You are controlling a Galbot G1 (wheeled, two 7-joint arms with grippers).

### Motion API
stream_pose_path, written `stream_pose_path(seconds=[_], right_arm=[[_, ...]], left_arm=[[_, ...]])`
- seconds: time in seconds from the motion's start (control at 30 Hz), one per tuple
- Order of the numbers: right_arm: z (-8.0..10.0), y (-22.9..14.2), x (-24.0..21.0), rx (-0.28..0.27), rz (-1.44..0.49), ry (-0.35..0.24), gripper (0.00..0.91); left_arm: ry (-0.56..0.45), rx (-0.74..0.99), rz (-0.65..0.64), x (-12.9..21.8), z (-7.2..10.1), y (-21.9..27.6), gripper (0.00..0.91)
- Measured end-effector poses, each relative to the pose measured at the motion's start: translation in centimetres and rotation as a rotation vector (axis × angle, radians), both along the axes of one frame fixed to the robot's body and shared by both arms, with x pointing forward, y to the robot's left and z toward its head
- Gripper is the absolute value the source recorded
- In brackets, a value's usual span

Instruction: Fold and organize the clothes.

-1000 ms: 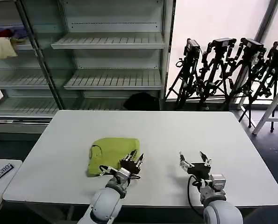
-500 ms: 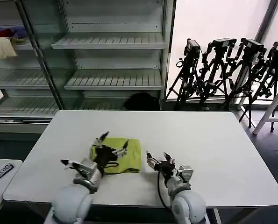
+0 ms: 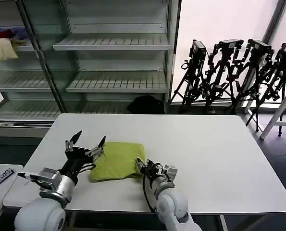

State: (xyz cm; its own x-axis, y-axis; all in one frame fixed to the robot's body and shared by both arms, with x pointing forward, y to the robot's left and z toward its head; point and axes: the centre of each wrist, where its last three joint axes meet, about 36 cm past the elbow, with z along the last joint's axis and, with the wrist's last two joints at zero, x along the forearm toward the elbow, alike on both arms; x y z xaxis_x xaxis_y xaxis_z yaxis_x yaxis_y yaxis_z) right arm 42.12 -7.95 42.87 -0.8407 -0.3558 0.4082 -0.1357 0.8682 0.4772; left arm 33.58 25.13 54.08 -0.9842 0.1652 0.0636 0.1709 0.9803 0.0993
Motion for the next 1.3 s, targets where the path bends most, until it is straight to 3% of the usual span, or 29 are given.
stream_pose_path(seconds=[0.03, 0.07, 0.17, 0.5, 0.77, 0.87, 1.23, 1.3], right_arm=[[0.0, 0.1, 0.1, -0.002, -0.003, 0.005, 0.121], [-0.1, 0.2, 0.2, -0.002, -0.004, 0.009, 0.06], [-0.2, 0.5, 0.2, -0.003, -0.003, 0.018, 0.0], [-0.3, 1.0, 0.0, -0.011, -0.006, 0.037, 0.0], [0.8, -0.2, -0.6, 0.008, -0.038, 0.018, 0.0], [1.3, -1.6, -0.9, 0.011, -0.055, 0.004, 0.0], [1.6, -8.6, -2.3, -0.073, -0.125, -0.032, 0.0], [1.4, -9.2, -2.6, -0.084, -0.129, -0.03, 0.806]], left_arm=[[-0.001, -0.003, 0.006, -0.1, 0.0, 0.2, 0.907], [-0.002, -0.006, 0.011, -0.3, 0.1, 0.4, 0.907], [-0.007, -0.014, 0.021, -0.6, 0.3, 0.7, 0.907], [-0.019, -0.03, 0.049, -1.4, 0.8, 1.2, 0.907], [-0.01, -0.043, 0.055, -1.8, 0.2, 1.1, 0.907], [-0.007, -0.045, 0.056, -1.9, 0.0, 1.0, 0.907], [0.001, -0.049, 0.05, -1.4, -0.7, 0.3, 0.907], [0.004, -0.049, 0.046, -1.3, -0.9, 0.1, 0.907]])
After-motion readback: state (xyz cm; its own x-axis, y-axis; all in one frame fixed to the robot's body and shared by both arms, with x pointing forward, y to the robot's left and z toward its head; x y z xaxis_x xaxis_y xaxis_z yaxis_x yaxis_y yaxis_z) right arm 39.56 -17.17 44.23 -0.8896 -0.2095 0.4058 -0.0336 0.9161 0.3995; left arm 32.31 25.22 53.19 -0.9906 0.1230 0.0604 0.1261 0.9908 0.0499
